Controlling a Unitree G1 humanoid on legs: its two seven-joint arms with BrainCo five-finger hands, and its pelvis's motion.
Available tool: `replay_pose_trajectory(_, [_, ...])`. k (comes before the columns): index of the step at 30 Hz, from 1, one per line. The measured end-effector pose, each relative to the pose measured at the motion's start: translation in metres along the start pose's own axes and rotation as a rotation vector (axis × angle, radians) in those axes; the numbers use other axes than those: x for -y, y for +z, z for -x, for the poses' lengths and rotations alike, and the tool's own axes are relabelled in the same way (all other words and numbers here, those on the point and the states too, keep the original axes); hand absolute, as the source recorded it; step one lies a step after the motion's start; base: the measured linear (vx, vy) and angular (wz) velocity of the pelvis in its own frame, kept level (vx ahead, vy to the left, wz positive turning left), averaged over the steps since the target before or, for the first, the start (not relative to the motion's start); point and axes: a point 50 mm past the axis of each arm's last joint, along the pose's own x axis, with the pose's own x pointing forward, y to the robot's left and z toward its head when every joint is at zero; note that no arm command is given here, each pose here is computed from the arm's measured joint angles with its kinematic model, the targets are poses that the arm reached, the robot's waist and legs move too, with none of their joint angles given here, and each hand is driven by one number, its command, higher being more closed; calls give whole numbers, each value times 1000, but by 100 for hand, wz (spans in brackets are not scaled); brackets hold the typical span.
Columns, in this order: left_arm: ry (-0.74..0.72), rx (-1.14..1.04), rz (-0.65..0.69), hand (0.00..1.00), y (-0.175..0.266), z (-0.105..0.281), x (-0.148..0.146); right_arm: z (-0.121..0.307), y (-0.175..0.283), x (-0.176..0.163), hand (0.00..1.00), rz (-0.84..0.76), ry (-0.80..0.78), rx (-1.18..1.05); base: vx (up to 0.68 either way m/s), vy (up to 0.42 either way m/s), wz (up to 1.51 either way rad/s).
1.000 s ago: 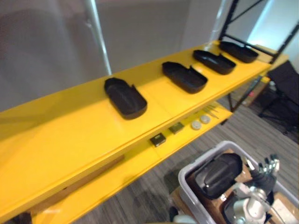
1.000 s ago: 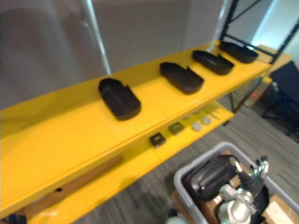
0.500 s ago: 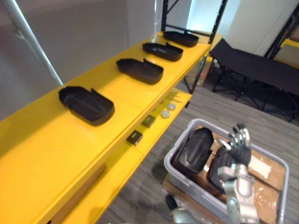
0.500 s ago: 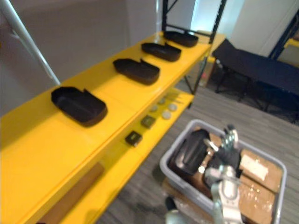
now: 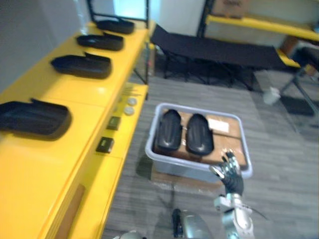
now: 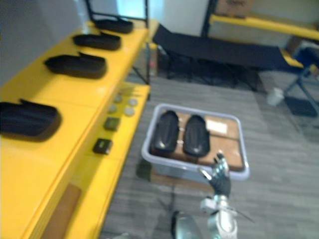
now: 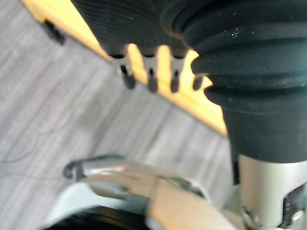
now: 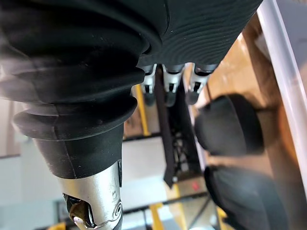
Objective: Walk over and take plastic housings, then place them on the shelf
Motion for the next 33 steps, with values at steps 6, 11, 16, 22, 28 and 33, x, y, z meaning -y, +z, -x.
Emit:
replay_pose_trajectory(6, [17,-45,-46,0,-14,2,-20,-2,-13,-9,0,60,78,-84,-41,-36,-54])
replay_pose_trajectory(11, [62,-40,-56,0,-12,2,-37,1,-15,-8,0,-37,68,-102,-92,-259,-24])
replay_pose_trajectory(16, [7,-23,-16,0,-13,2,-2,-3,-17,33,0,-3,-66,-119,-132,-235,-5])
replay_pose_trajectory(22, [26,23,-25,0,-9,3,2,-24,-5,58,0,14,-182,-27,-96,-98,17])
replay_pose_trajectory(28, [-18,53,-38,0,-2,4,10,-80,26,67,0,33,-267,37,-31,15,24])
replay_pose_trajectory(33, [-79,66,-23,0,1,5,19,-136,77,75,0,-4,-303,112,-15,40,34])
